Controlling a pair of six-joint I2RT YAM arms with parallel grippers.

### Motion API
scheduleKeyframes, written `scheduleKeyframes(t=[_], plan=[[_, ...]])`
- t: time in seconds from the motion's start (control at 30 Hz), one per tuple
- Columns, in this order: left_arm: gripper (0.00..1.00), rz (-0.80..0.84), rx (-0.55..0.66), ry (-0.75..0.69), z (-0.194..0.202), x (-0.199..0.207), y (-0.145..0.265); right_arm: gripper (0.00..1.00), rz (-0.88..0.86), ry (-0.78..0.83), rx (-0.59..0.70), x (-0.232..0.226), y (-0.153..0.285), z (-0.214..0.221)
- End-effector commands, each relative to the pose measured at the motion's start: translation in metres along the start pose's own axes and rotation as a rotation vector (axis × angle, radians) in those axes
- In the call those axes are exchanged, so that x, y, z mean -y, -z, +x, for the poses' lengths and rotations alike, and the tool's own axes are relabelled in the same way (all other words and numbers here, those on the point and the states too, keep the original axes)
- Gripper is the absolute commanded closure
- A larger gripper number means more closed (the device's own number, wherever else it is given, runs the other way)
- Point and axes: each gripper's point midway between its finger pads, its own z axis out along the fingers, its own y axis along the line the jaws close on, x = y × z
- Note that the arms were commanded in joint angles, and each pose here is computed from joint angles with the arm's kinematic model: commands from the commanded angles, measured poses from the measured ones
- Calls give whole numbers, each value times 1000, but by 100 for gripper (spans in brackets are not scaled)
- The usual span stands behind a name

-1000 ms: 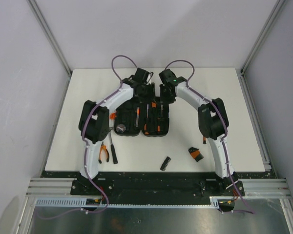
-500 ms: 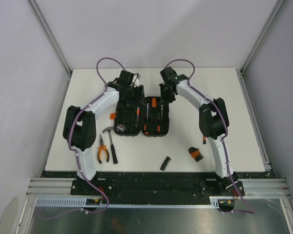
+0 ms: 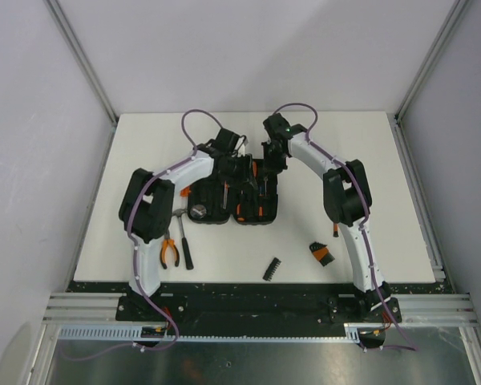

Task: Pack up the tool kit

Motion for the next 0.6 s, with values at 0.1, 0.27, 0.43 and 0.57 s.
scheduleKeyframes(t=[0.1,0.27,0.43,0.57], plan=[[57,-39,-41,143,7,-16,-31,89,-10,0,-90,-5,-4,26],[65,-53,-94,216,20,-26,-48,92,-19,0,-111,-9,1,35],[68,-72,-113,250,24,-34,-55,94,-41,-13,-142,-10,3,44],[69,-81,-106,259,21,-37,-57,95,-32,-17,-165,-5,4,52]])
